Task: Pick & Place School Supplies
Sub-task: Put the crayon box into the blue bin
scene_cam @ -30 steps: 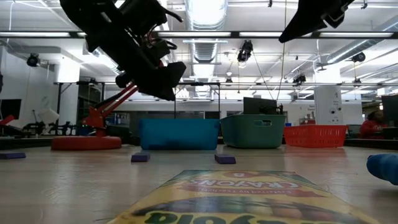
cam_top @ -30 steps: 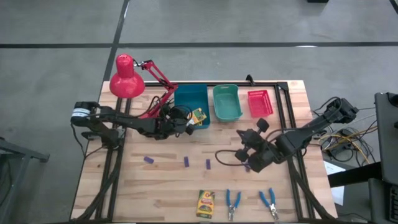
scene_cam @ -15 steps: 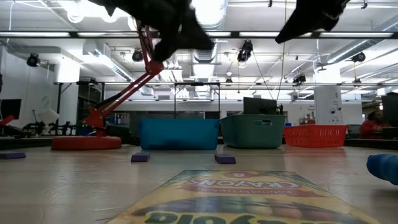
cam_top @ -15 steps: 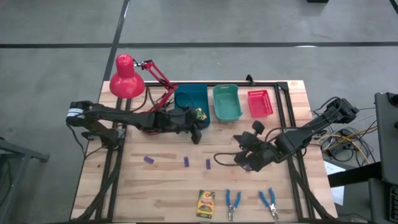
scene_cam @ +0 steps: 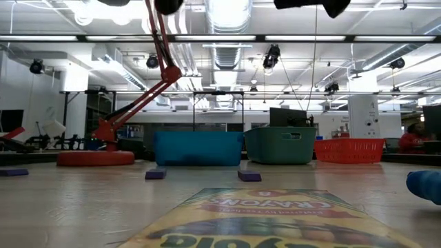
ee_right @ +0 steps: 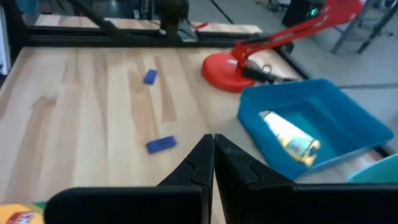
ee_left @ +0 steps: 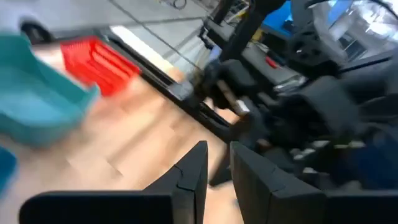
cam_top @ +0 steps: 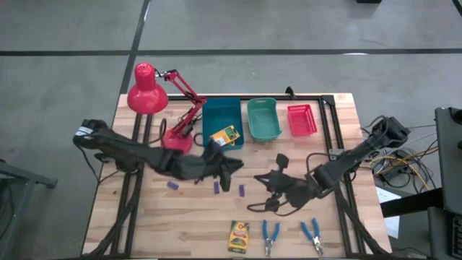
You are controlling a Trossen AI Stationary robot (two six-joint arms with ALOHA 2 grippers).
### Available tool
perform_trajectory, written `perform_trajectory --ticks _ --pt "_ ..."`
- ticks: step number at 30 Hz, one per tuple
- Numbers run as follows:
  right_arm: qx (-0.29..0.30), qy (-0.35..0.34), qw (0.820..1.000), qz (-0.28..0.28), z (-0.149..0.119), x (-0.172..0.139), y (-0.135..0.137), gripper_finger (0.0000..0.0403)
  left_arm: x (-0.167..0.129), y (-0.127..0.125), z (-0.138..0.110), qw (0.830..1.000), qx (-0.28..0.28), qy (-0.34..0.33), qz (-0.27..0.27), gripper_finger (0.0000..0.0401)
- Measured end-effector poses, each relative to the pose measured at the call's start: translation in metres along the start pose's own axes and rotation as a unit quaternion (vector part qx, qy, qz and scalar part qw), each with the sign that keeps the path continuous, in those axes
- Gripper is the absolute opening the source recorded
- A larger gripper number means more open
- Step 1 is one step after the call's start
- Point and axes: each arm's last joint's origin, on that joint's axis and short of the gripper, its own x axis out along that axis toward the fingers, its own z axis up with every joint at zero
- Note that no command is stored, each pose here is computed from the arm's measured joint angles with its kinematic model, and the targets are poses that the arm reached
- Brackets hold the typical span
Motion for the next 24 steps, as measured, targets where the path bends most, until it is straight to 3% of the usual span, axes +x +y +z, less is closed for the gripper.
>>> perform_trajectory --ticks 6,16,24 --pt "0.004 0.012 0.999 0.049 -0.019 0.004 0.035 0.0008 -0.016 -0.011 -0.035 0.995 -0.074 0.061 -0.004 0.0073" --pt "0.036 -0.038 0.991 0.125 -0.053 0.013 0.096 0.0008 -0.015 -0.016 -0.108 0.966 -0.198 0.157 0.052 0.0073" --pt "0.051 -0.028 0.987 0.148 -0.064 0.022 0.123 0.0008 -0.008 -0.015 -0.146 0.937 -0.227 0.26 0.057 0.0073"
